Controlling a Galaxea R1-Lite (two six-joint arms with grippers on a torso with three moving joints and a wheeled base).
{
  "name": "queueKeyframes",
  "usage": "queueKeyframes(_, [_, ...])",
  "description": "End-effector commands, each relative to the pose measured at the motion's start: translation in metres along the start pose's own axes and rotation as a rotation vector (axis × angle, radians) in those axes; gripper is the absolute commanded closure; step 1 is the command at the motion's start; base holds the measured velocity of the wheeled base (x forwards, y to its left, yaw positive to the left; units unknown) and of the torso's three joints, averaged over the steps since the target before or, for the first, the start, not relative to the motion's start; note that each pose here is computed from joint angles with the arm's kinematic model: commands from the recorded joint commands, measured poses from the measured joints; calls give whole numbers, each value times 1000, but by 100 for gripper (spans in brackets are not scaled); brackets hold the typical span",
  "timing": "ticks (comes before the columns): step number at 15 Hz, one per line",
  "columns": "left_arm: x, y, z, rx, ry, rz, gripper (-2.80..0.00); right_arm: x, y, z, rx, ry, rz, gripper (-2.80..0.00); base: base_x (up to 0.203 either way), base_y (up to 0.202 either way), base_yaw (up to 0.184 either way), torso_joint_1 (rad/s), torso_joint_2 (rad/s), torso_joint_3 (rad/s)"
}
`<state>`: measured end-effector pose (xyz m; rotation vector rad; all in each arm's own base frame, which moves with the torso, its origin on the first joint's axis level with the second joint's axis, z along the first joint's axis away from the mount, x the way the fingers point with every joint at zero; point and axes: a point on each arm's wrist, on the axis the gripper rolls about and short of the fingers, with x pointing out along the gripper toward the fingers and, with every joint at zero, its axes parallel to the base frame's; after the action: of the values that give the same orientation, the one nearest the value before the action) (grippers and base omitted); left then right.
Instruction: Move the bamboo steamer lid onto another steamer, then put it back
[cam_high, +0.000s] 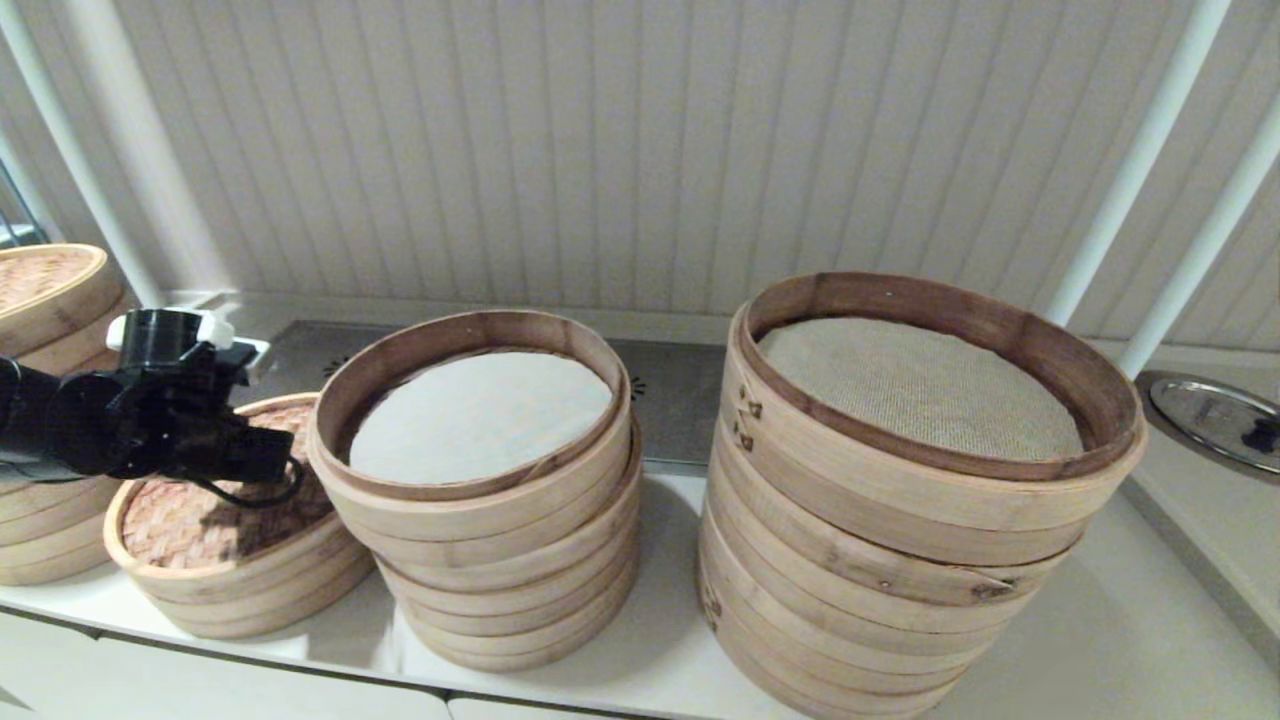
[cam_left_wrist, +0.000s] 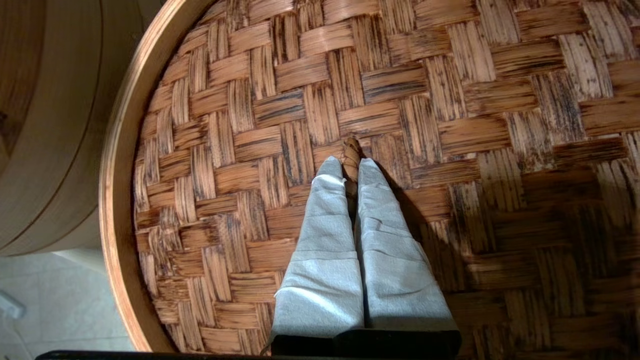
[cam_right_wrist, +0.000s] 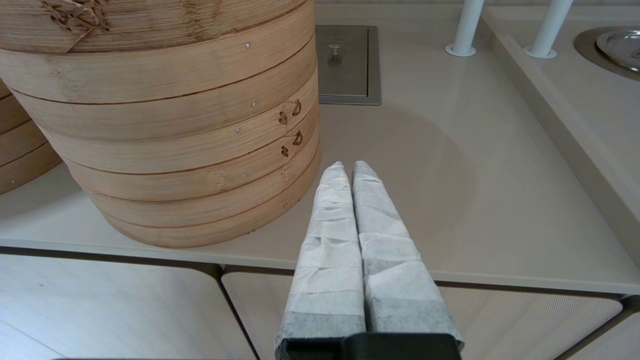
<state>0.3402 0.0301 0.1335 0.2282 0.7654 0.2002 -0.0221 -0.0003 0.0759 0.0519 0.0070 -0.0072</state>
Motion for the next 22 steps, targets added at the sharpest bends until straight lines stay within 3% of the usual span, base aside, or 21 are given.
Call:
queueKeyframes(1, [2, 3, -1, -6, 9, 7, 0, 0, 0, 0, 0, 0, -1, 0, 0, 0, 0, 0, 0, 0])
queueKeyframes(9, [6, 3, -6, -19, 28, 0, 0, 0, 0, -1, 0, 2, 0, 0, 0, 0, 0, 0, 0, 0])
queueKeyframes(10, [6, 3, -7, -18, 30, 0, -280, 0, 0, -1, 0, 2, 1, 0, 0, 0, 0, 0, 0, 0])
queueKeyframes(13, [3, 4, -3, -24, 10, 2, -280, 0, 0, 0, 0, 0, 1, 0, 0, 0, 0, 0, 0, 0])
queueKeyframes(16, [-20, 10, 6, -42, -63, 7, -280, 0, 0, 0, 0, 0, 1, 0, 0, 0, 0, 0, 0, 0])
queueKeyframes(22, [-125, 38, 26, -106, -359, 9, -280, 0, 0, 0, 0, 2, 0, 0, 0, 0, 0, 0, 0, 0])
